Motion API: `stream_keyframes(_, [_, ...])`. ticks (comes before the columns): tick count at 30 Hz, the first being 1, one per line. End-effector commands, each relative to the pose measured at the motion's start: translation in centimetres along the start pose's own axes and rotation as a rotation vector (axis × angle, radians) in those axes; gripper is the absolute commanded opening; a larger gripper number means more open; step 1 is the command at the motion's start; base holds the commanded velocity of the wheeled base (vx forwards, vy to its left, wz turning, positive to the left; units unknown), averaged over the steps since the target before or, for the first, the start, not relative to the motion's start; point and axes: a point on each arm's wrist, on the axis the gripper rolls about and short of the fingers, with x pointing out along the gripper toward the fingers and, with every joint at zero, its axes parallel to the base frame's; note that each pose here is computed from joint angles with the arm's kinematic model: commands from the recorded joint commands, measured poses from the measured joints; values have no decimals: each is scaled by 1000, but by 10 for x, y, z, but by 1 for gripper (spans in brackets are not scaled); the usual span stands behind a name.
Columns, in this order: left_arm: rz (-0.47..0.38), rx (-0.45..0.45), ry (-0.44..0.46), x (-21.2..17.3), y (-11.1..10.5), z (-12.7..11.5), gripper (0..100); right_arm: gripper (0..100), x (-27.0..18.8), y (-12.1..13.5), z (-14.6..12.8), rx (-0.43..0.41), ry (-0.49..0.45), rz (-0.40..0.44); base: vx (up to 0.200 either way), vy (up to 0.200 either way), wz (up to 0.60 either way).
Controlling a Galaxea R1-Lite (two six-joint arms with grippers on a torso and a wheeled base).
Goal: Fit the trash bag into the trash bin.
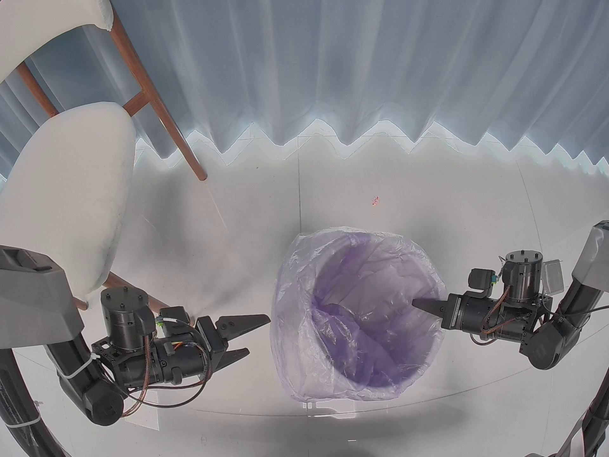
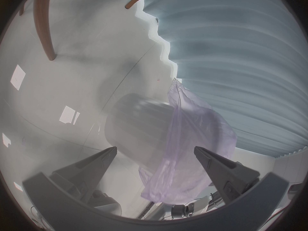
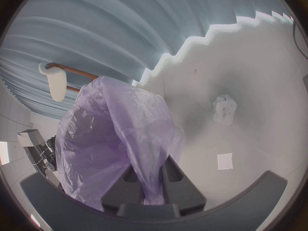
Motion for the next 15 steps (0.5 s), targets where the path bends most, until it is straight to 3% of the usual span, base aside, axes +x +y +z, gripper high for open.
stream_keyframes(1, [21,-12,11,11,10,1,100,0,-2,1,-3,0,7,0,0,0,0])
stream_keyframes(15, [-14,17,37,29,9,-7,100,0,-3,6,-9,-12,20,13,0,0,0])
